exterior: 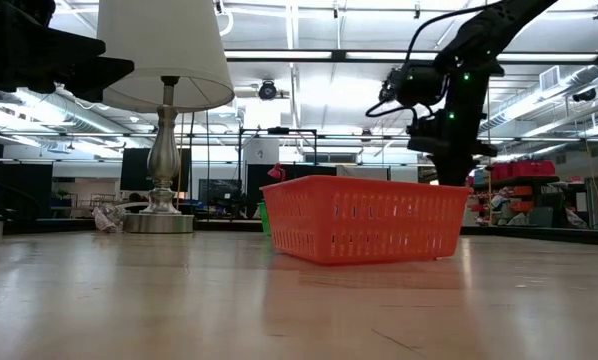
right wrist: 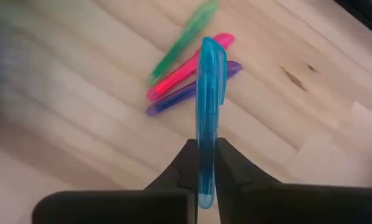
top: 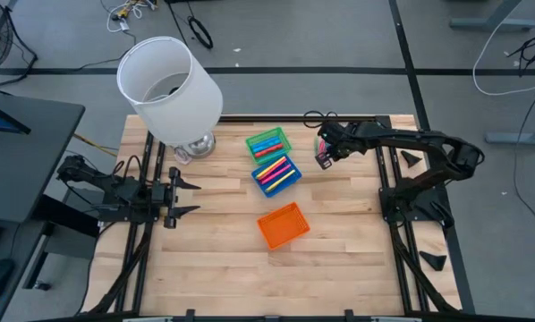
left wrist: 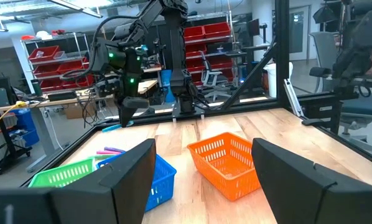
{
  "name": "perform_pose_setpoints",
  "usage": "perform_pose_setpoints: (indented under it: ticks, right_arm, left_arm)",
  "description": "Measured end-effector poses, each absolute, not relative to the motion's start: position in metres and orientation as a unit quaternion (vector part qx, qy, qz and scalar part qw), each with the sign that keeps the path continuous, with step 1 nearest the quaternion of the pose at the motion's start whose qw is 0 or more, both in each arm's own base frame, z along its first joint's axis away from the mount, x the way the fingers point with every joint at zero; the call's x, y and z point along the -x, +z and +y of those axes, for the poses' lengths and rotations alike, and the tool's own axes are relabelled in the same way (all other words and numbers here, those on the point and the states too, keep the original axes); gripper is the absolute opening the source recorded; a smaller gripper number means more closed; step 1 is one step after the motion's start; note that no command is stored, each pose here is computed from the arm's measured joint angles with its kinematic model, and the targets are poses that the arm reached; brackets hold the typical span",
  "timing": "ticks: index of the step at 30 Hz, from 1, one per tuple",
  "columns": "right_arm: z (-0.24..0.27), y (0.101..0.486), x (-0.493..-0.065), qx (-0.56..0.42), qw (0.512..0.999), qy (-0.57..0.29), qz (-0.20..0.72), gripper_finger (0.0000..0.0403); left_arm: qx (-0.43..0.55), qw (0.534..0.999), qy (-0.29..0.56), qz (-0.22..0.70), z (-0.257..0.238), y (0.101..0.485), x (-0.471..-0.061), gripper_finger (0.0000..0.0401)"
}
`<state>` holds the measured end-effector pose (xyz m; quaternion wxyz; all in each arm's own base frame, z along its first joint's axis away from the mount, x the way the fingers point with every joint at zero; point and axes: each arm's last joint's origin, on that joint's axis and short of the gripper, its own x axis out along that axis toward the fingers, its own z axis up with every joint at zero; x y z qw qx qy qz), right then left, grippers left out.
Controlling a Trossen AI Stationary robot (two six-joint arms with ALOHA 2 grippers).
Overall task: Pick & Place Markers
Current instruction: Put the blue marker pen into the orange bin
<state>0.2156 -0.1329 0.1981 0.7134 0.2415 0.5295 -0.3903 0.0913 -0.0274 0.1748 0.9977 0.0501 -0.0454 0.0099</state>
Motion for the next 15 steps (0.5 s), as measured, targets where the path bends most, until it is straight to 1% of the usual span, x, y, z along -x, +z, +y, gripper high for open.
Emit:
perform_pose_setpoints:
  ticks: [6, 15]
  right_arm:
    - [-0.128, 0.202, -0.217, -0.208, 0.743, -0.323, 0.548, 0.0019]
    - [-0.113, 0.208, -0.221, -0.091, 0.780, -0.210, 0.582, 0.0018]
  left_arm:
    - [-0.050, 0.998, 0.010, -0.046, -0.027, 0.175, -0.091, 0.0273]
    - [-0.050, 0.998, 0.010, -0.045, -0.027, 0.175, -0.091, 0.0273]
